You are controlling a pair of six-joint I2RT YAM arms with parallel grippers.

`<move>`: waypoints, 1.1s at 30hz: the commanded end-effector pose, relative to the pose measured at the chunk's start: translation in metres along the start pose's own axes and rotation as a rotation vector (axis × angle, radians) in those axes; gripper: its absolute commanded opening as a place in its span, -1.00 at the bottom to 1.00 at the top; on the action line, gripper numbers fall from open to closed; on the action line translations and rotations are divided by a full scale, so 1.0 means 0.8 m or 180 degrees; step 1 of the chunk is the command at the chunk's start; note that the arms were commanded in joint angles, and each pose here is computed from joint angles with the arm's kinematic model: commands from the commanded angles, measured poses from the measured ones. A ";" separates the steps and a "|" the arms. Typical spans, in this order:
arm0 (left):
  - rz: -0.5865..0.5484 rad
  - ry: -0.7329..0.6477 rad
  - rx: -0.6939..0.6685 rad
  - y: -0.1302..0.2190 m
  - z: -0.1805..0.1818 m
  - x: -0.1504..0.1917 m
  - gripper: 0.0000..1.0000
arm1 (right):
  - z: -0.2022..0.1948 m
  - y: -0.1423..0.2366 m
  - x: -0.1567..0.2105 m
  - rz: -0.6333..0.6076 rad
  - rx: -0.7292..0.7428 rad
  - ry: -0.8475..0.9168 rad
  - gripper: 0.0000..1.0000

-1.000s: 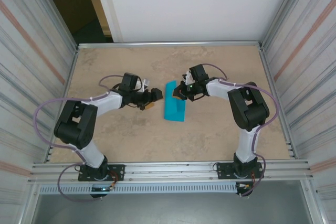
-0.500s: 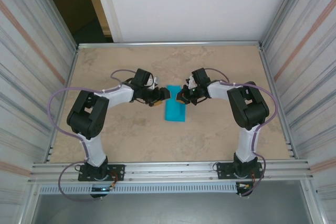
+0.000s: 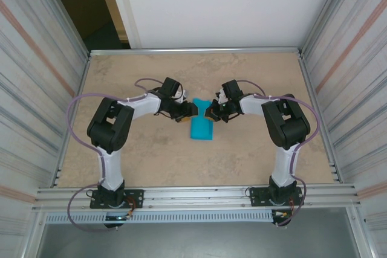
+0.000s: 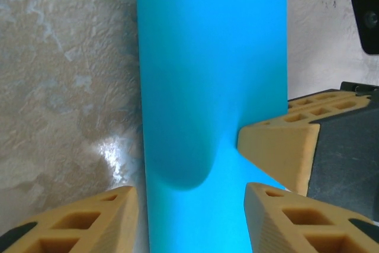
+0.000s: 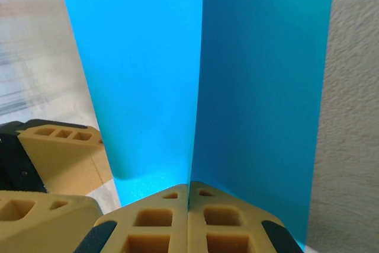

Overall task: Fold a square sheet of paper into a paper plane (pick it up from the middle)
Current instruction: First fold in half a square sheet of paper at the center of the table.

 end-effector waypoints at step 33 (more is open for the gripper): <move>0.0702 0.0267 -0.1107 -0.079 0.071 0.062 -0.21 | -0.032 0.099 0.022 -0.0786 0.0240 -0.0116 -0.23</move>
Point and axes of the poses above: each hand's point on the last joint's axis, 136 mm out from that joint toward the fingers, its own y axis back along the fingers, its own z axis along the line the jaws close on, x = y × z, the point moved 7 cm from there along y, back along the fingers, and after that the axes turned 2 degrees about -y, right-handed, at the moved point
